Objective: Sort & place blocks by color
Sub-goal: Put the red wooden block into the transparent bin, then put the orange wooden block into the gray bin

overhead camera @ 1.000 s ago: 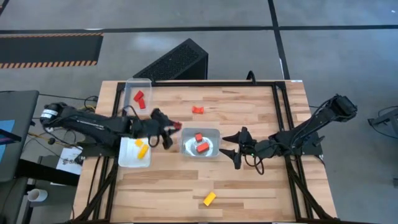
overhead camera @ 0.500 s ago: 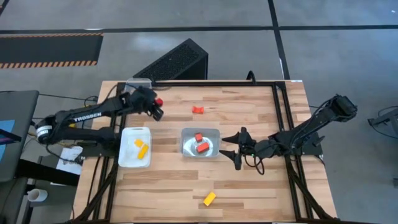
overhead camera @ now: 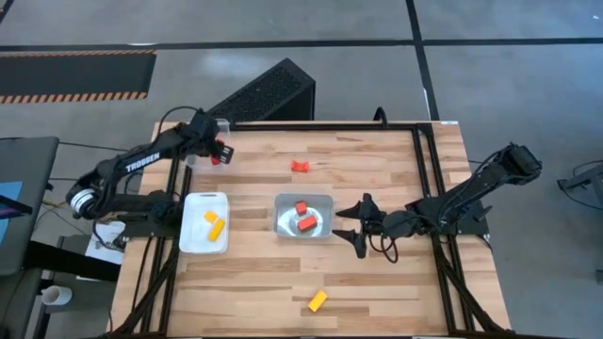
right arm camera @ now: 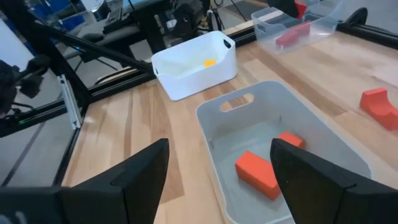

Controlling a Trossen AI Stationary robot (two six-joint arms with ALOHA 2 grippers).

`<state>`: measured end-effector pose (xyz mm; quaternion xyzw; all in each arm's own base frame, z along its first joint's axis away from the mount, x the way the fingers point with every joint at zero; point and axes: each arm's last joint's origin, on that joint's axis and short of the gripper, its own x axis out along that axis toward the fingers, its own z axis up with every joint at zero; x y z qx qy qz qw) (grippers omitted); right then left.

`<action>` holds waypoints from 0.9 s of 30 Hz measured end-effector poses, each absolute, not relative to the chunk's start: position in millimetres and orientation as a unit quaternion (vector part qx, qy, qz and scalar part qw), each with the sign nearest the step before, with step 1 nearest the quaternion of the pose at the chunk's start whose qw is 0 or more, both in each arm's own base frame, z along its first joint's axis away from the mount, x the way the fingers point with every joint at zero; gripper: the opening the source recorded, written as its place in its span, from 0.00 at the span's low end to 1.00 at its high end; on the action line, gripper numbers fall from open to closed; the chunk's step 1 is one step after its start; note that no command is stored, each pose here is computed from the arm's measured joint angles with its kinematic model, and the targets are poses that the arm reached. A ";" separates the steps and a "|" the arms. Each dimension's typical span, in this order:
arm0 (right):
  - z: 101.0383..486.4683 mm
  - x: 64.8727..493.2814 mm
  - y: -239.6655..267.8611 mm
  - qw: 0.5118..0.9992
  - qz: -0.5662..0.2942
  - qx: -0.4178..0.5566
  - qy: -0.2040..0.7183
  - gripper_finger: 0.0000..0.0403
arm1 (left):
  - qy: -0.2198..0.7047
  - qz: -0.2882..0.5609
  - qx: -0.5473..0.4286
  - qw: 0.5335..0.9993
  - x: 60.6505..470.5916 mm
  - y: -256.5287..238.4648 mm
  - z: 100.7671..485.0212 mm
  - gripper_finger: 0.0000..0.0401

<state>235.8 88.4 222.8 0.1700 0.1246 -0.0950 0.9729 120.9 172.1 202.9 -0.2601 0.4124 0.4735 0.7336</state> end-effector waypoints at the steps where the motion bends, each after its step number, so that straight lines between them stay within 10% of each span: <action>1: 222.8 235.8 88.6 0.973 -0.095 0.172 0.124 0.75 | 0.414 0.468 -0.260 0.736 120.6 172.6 202.5 0.26; 12: 218.5 235.8 86.0 0.960 -0.089 0.223 0.147 0.75 | 0.417 0.478 -0.221 0.741 120.9 174.3 216.1 0.77; 27: 218.6 241.9 66.8 0.948 -0.135 0.255 0.132 0.75 | 0.153 0.282 -0.137 0.937 151.4 88.4 270.2 0.56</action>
